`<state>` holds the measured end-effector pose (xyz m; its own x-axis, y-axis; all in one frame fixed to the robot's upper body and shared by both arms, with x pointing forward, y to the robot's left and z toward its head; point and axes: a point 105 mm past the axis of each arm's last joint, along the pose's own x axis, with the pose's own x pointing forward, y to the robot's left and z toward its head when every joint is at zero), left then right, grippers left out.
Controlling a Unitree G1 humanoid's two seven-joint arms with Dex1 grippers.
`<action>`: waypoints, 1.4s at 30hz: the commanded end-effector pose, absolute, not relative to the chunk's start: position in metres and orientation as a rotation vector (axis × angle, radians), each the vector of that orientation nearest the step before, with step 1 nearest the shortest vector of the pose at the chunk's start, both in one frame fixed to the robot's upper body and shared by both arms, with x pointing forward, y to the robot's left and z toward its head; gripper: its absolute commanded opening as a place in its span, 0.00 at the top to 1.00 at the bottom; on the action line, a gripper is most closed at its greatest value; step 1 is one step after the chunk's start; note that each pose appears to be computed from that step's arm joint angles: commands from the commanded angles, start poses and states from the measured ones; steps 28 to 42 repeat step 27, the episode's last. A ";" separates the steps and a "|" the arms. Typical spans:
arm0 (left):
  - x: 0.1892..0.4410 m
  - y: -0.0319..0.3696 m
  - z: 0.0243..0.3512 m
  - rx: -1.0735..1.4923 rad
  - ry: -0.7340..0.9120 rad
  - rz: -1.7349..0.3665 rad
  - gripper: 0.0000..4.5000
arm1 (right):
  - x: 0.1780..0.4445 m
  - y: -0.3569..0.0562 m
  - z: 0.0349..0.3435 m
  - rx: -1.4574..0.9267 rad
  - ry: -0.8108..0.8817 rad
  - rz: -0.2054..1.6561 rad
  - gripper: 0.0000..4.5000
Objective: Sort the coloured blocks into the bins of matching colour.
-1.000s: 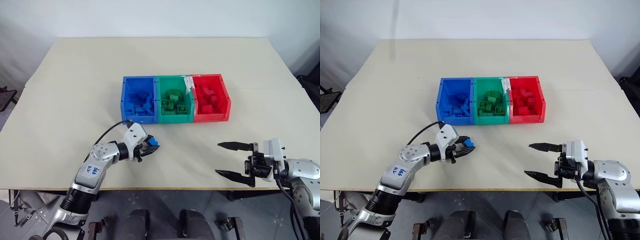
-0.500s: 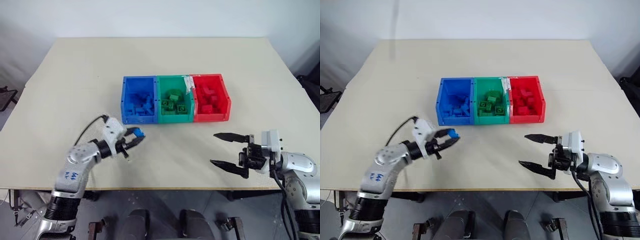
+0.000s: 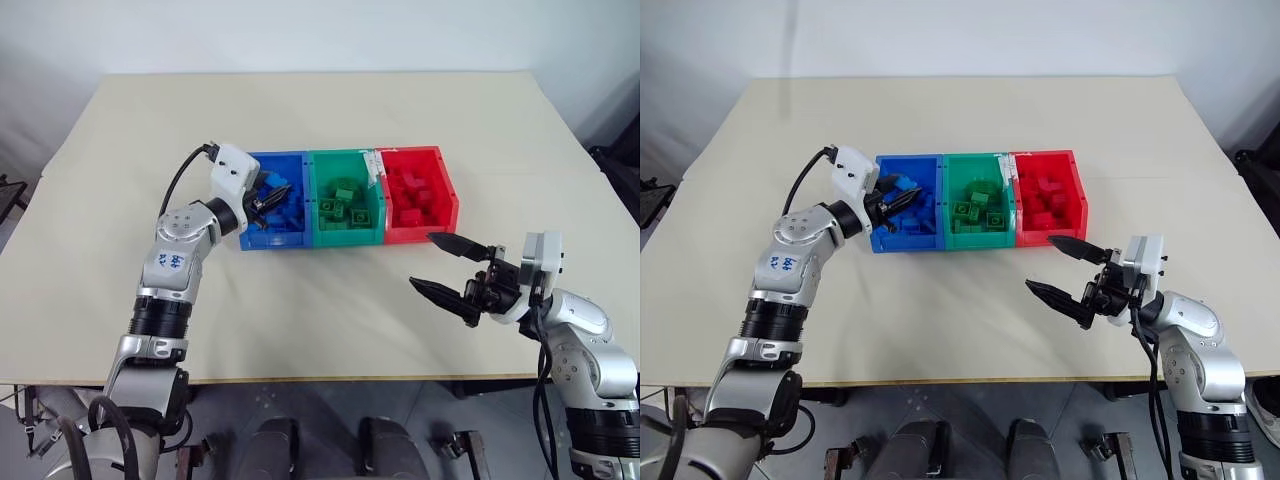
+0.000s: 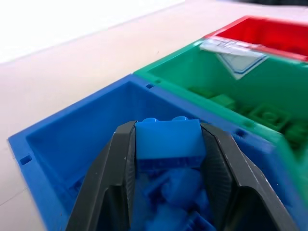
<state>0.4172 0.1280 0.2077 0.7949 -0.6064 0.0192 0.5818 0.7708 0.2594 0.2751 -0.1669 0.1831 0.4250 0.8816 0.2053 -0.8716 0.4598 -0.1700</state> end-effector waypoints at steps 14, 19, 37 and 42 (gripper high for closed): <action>0.308 0.194 0.190 0.337 -0.166 -0.913 0.01 | 0.275 -0.182 0.172 -0.191 -0.278 1.150 0.00; 0.280 0.227 0.162 0.354 -0.016 -0.860 0.01 | 0.289 -0.199 0.170 -0.258 -0.246 1.168 0.00; 0.278 0.244 0.159 0.389 -0.039 -0.711 0.01 | 0.296 -0.210 0.164 -0.268 -0.225 1.158 0.00; 0.278 0.244 0.159 0.389 -0.039 -0.711 0.01 | 0.296 -0.210 0.164 -0.268 -0.225 1.158 0.00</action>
